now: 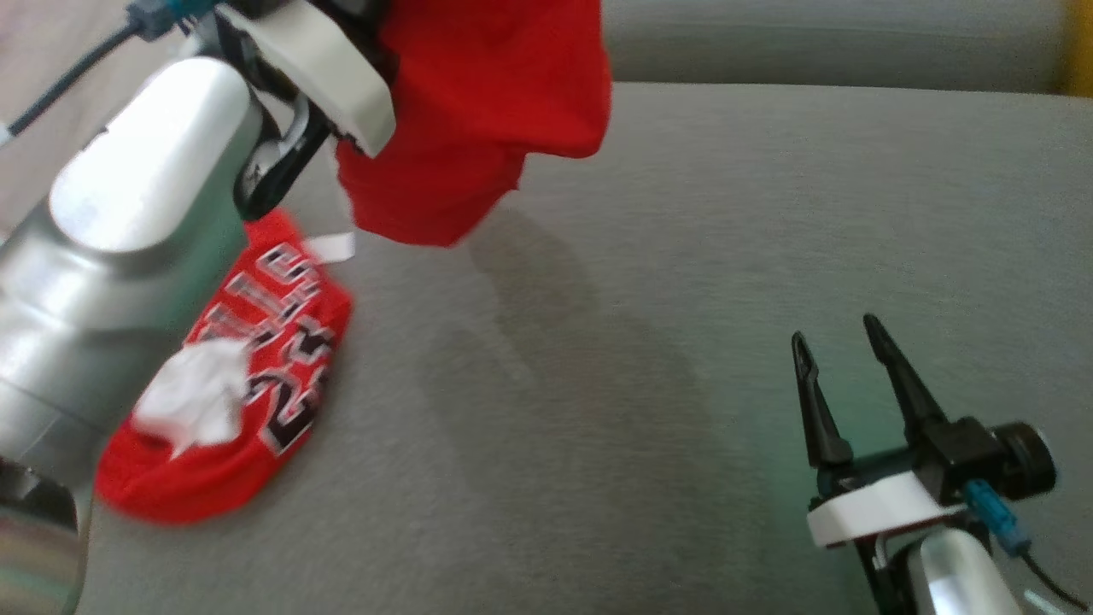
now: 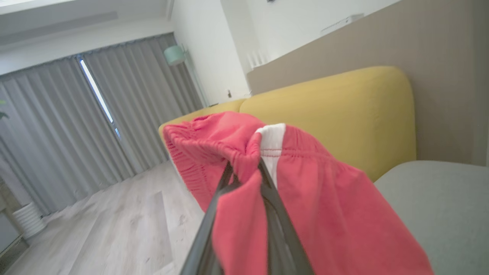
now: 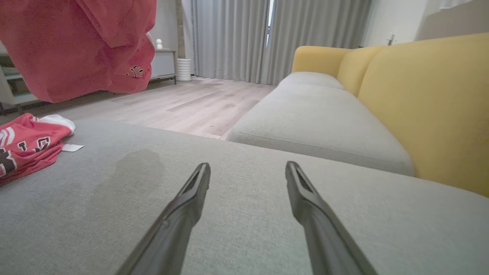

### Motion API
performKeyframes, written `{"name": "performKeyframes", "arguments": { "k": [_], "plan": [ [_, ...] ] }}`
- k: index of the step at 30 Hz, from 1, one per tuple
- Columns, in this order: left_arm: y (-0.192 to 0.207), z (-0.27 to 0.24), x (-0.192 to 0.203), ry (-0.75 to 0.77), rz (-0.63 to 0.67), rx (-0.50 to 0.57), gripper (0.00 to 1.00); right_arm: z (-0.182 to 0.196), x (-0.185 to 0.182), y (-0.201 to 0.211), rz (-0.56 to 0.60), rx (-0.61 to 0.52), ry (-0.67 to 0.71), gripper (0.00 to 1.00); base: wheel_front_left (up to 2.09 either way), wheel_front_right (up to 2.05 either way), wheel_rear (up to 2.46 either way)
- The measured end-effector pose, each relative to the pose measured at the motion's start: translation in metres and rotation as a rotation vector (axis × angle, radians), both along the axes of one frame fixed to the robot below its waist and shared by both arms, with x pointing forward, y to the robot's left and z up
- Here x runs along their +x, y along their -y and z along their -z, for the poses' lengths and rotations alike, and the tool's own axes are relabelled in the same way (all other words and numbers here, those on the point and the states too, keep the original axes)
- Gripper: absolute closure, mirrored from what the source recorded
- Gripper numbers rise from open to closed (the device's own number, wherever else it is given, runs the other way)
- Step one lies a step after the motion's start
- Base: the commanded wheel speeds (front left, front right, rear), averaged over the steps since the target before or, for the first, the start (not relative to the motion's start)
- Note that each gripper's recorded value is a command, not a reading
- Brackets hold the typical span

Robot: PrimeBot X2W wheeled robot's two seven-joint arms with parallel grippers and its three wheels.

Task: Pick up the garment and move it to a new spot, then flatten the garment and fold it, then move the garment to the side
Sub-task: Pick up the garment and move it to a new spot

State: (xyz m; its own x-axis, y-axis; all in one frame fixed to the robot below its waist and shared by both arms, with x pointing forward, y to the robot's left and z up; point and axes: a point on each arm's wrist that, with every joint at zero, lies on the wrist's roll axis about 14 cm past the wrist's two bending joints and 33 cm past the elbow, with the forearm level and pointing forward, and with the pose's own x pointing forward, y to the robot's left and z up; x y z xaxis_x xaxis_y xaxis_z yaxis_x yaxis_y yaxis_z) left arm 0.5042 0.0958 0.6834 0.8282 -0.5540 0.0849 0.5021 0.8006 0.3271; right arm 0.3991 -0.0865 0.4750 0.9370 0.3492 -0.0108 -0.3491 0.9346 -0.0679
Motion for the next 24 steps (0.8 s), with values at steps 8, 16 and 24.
{"name": "performKeyframes", "arguments": {
  "k": [8,16,24],
  "plan": [
    [0.114,-0.051,-0.015,0.142,0.284,-0.101,1.0,-0.009,-0.034,0.058,0.183,0.049,0.004,0.0,0.0,0.0,0.0],
    [0.219,0.011,-0.029,0.014,0.478,-0.17,1.0,-0.009,-0.054,0.103,0.334,0.069,-0.002,0.0,0.0,0.0,0.0],
    [0.218,0.171,-0.031,-0.374,0.325,-0.227,1.0,0.006,-0.057,0.124,0.406,0.056,-0.056,0.0,0.0,0.0,0.0]
  ]
}}
